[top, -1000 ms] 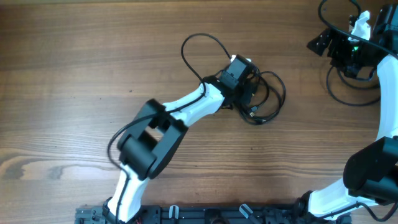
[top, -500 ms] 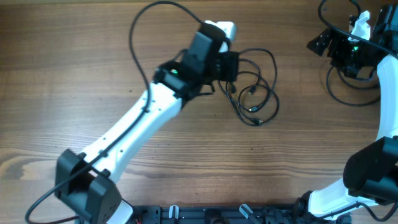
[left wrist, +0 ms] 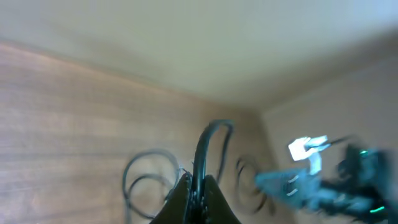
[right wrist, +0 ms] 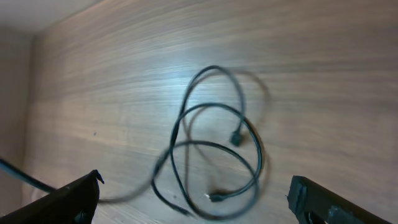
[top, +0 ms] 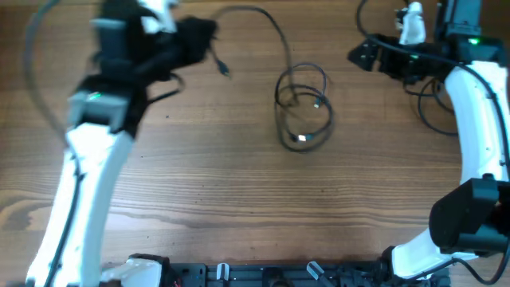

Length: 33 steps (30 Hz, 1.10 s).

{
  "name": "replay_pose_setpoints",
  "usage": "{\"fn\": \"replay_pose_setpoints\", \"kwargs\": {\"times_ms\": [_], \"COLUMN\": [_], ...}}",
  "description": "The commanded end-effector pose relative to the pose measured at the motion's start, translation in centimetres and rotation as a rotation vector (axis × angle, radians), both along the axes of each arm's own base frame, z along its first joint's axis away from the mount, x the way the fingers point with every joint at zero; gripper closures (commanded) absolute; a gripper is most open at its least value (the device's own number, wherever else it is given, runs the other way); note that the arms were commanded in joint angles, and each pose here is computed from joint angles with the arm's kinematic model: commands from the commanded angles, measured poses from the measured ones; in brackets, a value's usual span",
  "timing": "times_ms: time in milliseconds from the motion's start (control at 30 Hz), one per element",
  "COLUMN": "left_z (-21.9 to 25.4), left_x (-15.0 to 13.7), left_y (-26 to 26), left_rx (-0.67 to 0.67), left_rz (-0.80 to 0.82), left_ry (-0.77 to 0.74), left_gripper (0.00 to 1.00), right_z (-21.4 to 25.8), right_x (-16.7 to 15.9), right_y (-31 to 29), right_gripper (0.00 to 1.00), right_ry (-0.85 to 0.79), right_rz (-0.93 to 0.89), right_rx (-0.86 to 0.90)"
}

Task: Untangle cables

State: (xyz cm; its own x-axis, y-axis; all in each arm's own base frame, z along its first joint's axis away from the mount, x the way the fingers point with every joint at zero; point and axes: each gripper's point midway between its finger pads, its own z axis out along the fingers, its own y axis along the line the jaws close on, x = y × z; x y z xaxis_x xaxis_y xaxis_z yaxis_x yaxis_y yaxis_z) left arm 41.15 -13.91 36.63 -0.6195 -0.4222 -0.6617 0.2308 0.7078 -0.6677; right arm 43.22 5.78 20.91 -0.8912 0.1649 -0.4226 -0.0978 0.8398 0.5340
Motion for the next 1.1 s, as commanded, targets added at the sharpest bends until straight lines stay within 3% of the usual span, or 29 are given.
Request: {"fn": "replay_pose_setpoints", "kwargs": {"times_ms": [0,167,733,833,1067], "left_z": [5.7,10.6,22.4,22.3,17.8], "left_x": [-3.0,-5.2,-9.2,-8.5,-5.0], "left_y": [2.6,5.3,5.1,5.8,6.4], "left_rx": [-0.15,-0.264,-0.579,-0.596,-0.62], "left_rz": [-0.019,0.002,-0.112,-0.058,0.025], "left_ry": [-0.083,-0.181,-0.46,-0.457,-0.255], "left_gripper": [0.96,0.96,0.96,0.96,0.96], "right_z": [-0.5,0.0,-0.4,0.4,4.2], "right_x": [0.3,0.3,-0.8,-1.6,-4.0], "right_y": [2.6,6.1,14.3,16.3,21.9], "right_gripper": [0.01,0.01,0.01,0.02,0.05], "right_ry": [0.015,-0.008,-0.027,-0.065,-0.228], "right_rz": [0.012,0.061,0.239,0.344,0.612], "right_rx": [0.006,0.022,0.084,0.145,0.32]}}
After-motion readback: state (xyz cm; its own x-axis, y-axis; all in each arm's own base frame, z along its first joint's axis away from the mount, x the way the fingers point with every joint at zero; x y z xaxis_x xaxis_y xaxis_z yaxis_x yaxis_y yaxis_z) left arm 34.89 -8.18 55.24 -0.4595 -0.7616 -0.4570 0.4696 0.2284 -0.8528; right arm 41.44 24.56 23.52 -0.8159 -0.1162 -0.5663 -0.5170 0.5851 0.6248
